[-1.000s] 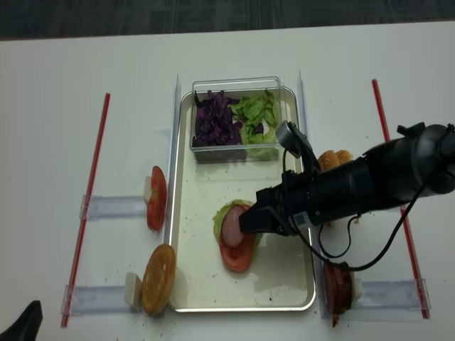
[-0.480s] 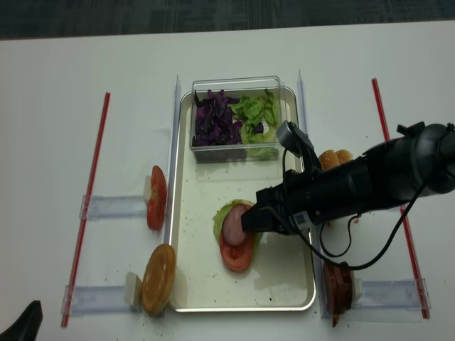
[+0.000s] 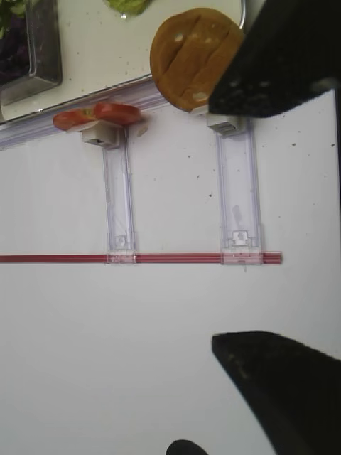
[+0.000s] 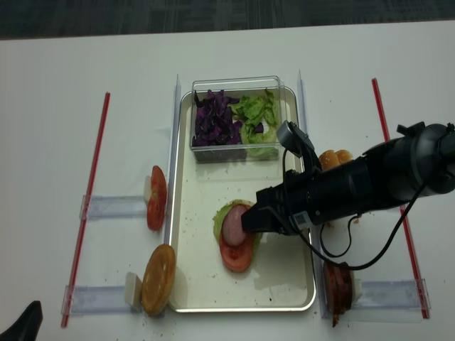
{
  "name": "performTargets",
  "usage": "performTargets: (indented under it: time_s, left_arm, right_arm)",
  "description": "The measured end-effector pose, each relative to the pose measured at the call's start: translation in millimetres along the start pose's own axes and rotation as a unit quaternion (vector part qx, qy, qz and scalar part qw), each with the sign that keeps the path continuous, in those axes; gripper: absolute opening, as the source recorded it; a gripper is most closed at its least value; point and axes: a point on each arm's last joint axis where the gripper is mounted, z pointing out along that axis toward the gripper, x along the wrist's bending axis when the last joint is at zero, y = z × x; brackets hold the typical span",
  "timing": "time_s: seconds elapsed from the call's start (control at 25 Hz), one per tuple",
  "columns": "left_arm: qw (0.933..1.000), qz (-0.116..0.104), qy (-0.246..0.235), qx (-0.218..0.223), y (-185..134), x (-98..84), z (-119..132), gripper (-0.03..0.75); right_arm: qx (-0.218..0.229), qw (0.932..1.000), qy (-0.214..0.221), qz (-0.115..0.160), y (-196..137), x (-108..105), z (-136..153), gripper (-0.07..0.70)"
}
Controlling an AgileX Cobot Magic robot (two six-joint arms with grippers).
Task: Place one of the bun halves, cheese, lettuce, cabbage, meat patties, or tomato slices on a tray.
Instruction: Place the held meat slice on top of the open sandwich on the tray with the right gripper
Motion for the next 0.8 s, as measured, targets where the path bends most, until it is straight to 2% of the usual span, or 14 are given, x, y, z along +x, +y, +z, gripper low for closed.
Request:
performTargets:
  time_s: [0.36,0.8]
  left_arm:
    - [1.0,0.0,0.0,0.0,0.0,0.0,0.0,0.565]
    - [1.0,0.0,0.0,0.0,0.0,0.0,0.0,0.565]
  right_arm:
    - [-0.001,1.0,-0.003,0.0,0.1,-0.5,0.0,0.324]
    - [-0.001,1.0,-0.003,0.0,0.1,-0.5,0.0,0.355]
